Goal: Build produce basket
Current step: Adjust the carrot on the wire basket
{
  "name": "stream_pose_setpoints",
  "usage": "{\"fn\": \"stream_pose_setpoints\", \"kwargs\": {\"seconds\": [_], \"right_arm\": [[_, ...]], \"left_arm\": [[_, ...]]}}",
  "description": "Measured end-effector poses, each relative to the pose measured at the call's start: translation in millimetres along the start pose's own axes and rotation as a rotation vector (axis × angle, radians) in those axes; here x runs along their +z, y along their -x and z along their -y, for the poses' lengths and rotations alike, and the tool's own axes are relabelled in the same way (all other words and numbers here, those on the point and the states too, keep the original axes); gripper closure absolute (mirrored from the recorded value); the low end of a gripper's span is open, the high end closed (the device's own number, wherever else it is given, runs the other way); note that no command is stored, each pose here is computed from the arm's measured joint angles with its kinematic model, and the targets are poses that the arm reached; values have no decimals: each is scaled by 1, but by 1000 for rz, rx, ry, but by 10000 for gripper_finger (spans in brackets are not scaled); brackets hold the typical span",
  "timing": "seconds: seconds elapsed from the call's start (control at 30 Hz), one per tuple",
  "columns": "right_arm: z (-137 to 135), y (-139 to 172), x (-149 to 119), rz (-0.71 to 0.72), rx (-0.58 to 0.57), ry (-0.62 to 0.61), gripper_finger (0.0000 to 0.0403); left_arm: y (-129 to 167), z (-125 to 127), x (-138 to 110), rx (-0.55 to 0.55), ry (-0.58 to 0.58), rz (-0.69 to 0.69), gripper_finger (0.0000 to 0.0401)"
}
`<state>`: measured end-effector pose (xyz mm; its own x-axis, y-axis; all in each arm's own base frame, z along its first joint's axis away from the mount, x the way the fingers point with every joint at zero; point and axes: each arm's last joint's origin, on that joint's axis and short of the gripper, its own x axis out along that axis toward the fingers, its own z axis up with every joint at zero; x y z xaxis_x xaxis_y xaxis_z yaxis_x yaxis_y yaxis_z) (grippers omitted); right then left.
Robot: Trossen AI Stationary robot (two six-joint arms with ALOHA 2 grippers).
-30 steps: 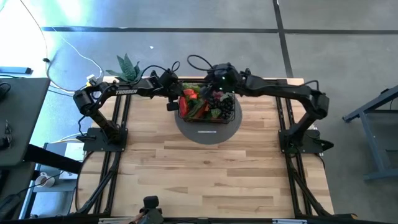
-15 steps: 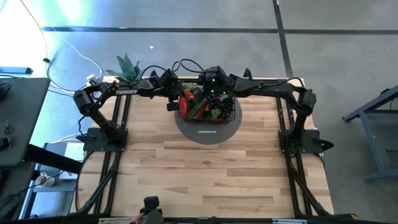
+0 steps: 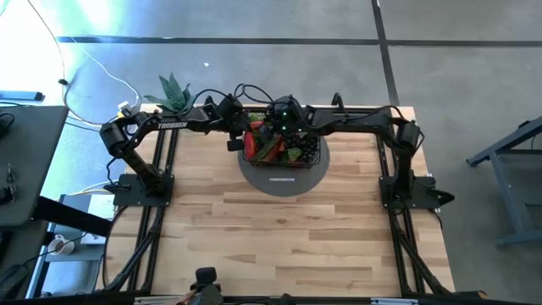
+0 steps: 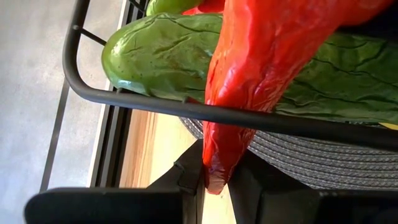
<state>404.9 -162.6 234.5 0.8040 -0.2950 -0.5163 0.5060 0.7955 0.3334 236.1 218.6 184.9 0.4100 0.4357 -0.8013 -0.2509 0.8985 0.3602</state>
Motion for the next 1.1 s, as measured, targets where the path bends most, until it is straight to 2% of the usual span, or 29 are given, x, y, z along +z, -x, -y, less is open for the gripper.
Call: {"fn": "stream_pose_setpoints", "kwargs": {"seconds": [0.13, 0.23, 0.57, 0.9, 1.1], "right_arm": [[1, -3, -2, 0, -1, -12, 137], [2, -8, -5, -9, -5, -28, 165], [2, -7, -3, 8, 9, -47, 321], [3, -7, -3, 16, -13, -93, 322], [3, -7, -3, 19, -26, -116, 322]], "left_arm": [[0, 0, 0, 2, 0, -1, 359], [0, 0, 0, 2, 0, -1, 359], [0, 0, 0, 8, -26, -5, 359], [0, -1, 0, 31, -12, -19, 354], [0, -1, -1, 46, 37, -31, 313]]}}
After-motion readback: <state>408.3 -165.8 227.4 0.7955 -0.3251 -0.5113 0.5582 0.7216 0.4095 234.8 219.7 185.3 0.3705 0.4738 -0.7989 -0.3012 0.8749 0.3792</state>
